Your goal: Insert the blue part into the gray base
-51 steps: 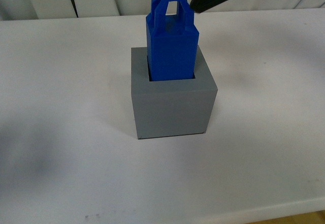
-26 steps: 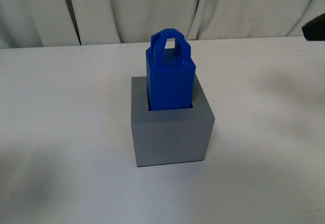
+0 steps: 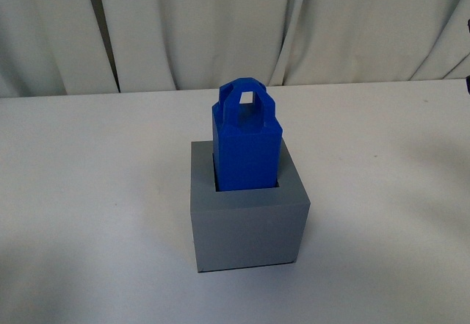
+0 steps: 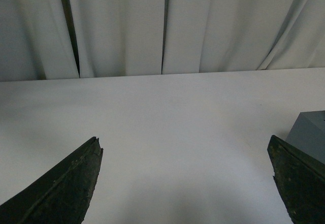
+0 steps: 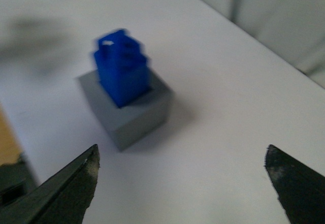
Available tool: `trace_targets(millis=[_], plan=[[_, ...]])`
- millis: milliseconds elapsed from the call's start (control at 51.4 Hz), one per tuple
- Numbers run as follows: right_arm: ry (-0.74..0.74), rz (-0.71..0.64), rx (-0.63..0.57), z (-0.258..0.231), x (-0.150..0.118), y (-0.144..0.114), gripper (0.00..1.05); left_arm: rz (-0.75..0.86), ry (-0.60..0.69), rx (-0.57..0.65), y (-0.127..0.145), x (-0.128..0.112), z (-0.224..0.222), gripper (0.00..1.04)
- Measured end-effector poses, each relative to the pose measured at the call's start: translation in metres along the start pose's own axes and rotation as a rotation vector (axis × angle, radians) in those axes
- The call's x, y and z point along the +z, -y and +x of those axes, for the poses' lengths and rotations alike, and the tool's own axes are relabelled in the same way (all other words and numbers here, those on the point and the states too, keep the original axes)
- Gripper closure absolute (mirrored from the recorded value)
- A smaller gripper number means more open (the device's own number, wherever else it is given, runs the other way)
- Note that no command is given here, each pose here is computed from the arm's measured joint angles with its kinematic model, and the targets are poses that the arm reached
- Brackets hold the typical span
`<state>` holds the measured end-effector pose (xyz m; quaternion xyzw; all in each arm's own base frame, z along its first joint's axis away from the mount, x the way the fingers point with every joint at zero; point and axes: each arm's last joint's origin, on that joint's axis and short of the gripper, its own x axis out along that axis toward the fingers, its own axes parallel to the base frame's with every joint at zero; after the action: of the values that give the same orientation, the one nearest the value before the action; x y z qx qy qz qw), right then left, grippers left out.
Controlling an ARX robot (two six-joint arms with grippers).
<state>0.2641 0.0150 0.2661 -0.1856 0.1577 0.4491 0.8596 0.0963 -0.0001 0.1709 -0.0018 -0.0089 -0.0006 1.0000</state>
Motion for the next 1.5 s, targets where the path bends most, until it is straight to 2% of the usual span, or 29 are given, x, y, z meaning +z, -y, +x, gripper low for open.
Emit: trace_targets(millis=[39, 97, 156, 214, 272, 409, 467, 506, 1012, 1265, 1499], plan=[[-0.042, -0.013, -0.288, 0.006, -0.006, -0.005, 0.18, 0.0, 0.0, 0.002, 0.0, 0.0, 0.0, 0.06], [0.037, 0.093, -0.643, 0.002, -0.02, -0.015, 0.3, 0.0, 0.0, -0.001, 0.0, 0.0, 0.0, 0.06], [0.15, 0.208, -0.854, -0.009, -0.031, -0.021, 0.41, 0.0, 0.0, 0.0, 0.0, 0.0, 0.0, 0.06], [0.25, 0.281, -0.96, -0.018, -0.038, -0.028, 0.52, 0.0, 0.0, 0.002, 0.0, 0.0, 0.0, 0.06], [0.3, 0.322, -0.966, -0.022, -0.044, -0.037, 0.62, 0.0, 0.0, 0.002, 0.0, 0.0, 0.0, 0.06], [0.306, 0.364, -0.95, -0.023, -0.059, -0.052, 0.82, 0.0, 0.0, 0.0, 0.0, 0.0, 0.0, 0.06], [0.305, 0.378, -0.946, -0.024, -0.068, -0.063, 0.98, 0.0, 0.0, 0.001, 0.0, 0.0, 0.0, 0.06], [0.309, 0.377, -0.944, -0.026, -0.07, -0.067, 1.04, 0.0, 0.0, 0.0, 0.0, 0.0, 0.0, 0.06], [0.318, 0.381, -0.944, -0.039, -0.098, -0.109, 1.02, 0.0, 0.0, 0.0, 0.0, 0.0, 0.0, 0.06], [0.326, 0.378, -0.945, -0.04, -0.109, -0.121, 1.02, 0.0, 0.0, 0.0, 0.0, 0.0, 0.0, 0.06], [0.332, 0.376, -0.946, -0.045, -0.108, -0.126, 1.02, 0.0, 0.0, 0.0, 0.0, 0.0, 0.0, 0.06]])
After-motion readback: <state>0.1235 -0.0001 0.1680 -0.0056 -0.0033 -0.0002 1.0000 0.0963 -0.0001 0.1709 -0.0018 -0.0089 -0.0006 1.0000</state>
